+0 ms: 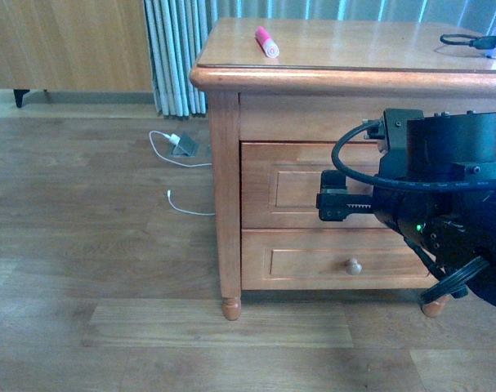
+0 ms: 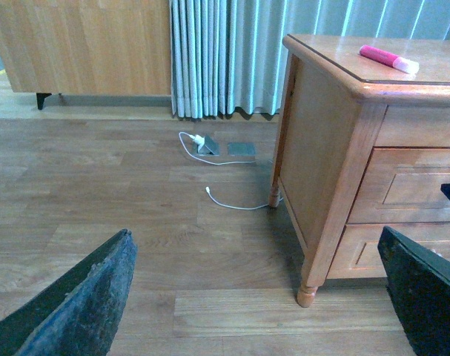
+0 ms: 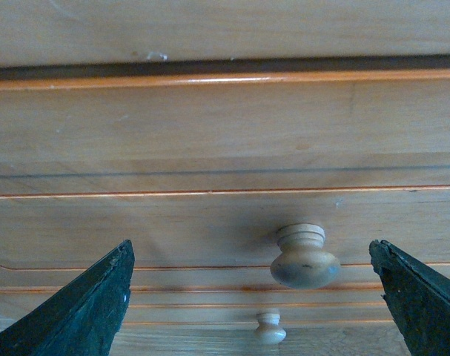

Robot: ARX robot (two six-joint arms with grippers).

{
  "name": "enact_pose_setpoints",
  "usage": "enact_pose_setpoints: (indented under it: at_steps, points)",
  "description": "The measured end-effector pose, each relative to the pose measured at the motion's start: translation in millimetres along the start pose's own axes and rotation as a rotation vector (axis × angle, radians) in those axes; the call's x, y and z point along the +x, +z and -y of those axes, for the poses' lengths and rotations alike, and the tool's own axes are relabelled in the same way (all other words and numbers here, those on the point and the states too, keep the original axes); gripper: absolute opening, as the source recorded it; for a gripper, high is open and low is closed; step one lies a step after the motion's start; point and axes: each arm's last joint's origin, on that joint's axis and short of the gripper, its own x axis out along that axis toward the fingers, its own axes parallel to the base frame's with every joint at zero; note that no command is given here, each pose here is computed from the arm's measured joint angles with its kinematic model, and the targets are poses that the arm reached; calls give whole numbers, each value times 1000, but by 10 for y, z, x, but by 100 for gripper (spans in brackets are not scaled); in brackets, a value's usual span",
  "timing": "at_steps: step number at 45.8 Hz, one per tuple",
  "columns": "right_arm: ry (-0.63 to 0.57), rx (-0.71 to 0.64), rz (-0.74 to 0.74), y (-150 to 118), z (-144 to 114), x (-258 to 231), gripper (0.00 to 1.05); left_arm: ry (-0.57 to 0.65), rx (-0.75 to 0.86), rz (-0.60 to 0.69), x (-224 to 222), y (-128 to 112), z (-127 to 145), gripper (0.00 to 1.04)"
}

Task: Place pink marker in drawer with both arms

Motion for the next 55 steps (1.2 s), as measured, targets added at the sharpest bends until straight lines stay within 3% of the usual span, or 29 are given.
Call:
enact_pose_setpoints:
  at_steps: [37,41,49,55]
  points:
    - [-1,-23,13,-89,160,155,95,0,0,0,0,0,0,99]
    - [-2,-26,13,-88,159,155,83,0,0,0,0,0,0,99]
    - [-9,-35,17,-88,139,152,46,0,0,0,0,0,0,99]
    - [-19,-44,18,-89,141,150,29,0,0,0,0,0,0,99]
